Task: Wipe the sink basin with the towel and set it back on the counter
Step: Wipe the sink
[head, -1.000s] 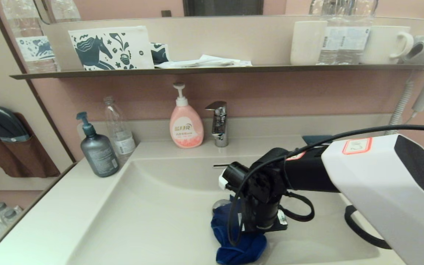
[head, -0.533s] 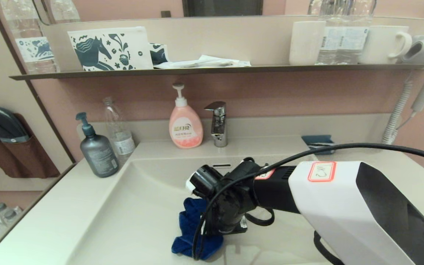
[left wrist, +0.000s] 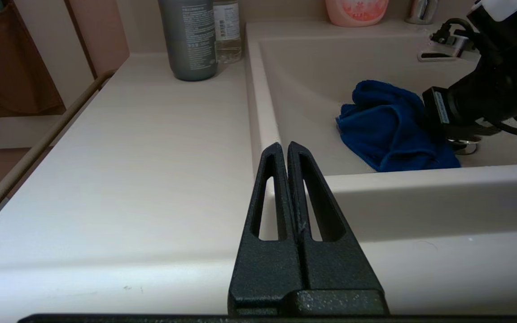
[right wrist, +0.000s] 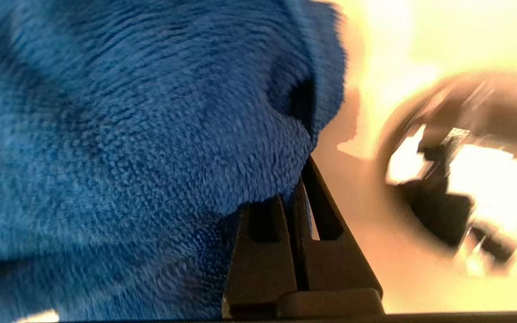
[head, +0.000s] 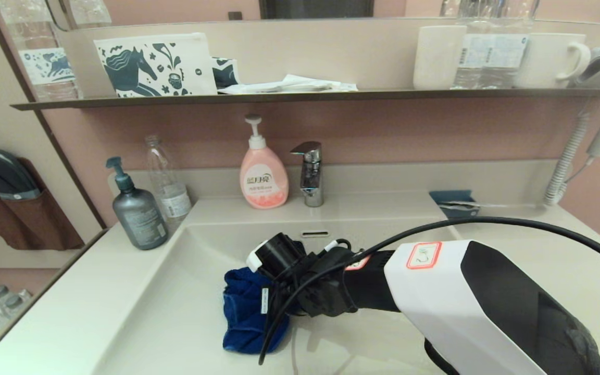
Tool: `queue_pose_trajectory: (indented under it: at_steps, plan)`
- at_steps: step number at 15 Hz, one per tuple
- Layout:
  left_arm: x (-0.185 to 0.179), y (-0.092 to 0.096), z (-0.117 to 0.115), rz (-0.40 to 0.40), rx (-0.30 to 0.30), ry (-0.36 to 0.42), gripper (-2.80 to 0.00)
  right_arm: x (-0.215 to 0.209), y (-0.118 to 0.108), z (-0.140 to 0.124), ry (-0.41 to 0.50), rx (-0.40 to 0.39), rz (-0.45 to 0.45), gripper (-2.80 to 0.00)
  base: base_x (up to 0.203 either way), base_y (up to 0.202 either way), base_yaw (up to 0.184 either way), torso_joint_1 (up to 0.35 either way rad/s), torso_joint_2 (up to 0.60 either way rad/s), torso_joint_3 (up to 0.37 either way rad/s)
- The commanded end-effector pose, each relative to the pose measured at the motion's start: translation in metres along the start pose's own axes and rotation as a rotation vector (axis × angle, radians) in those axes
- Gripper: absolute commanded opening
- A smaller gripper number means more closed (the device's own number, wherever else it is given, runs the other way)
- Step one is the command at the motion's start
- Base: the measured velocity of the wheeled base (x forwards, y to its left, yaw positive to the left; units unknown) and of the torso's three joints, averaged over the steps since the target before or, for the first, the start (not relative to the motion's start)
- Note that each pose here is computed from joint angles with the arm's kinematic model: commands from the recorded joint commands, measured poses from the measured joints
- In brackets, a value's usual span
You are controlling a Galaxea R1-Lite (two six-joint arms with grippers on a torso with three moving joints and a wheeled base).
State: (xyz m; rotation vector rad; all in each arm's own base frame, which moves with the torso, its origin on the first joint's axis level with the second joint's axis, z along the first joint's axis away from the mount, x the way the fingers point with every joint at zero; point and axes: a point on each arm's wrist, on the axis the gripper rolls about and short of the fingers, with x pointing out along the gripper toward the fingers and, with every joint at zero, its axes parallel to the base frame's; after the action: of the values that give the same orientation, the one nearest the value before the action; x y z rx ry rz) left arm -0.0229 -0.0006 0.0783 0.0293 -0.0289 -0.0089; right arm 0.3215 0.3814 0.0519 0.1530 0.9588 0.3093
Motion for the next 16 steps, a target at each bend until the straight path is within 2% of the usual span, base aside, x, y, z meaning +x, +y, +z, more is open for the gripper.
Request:
queue_pose_trajectory:
  at_steps: [1,5,9,14,16]
  plan:
    - [0.0,0.0,0.0,0.0,0.0,0.0,-2.8,0.0,-0.012,0.015,-0.065,0.009,-0.051,-2.8,0.0,0.0,0.0,0.0,0.0,0.0]
    - [0.0,0.0,0.0,-0.001,0.0,0.0,-2.8,-0.016,-0.039,0.044,-0.151,0.04,-0.148,-2.8,0.0,0.0,0.0,0.0,0.0,0.0]
    - [0.0,0.0,0.0,0.0,0.0,0.0,-2.8,-0.029,-0.076,0.054,-0.173,0.051,-0.287,-2.8,0.0,0.0,0.0,0.0,0.0,0.0]
    - [0.0,0.0,0.0,-0.001,0.0,0.0,-2.8,-0.075,-0.123,0.06,-0.157,0.053,-0.423,-2.8,0.0,0.0,0.0,0.0,0.0,0.0]
    - [0.0,0.0,0.0,-0.001,0.0,0.001,-2.8,-0.091,-0.141,0.051,-0.089,0.026,-0.559,-2.8,0.0,0.0,0.0,0.0,0.0,0.0]
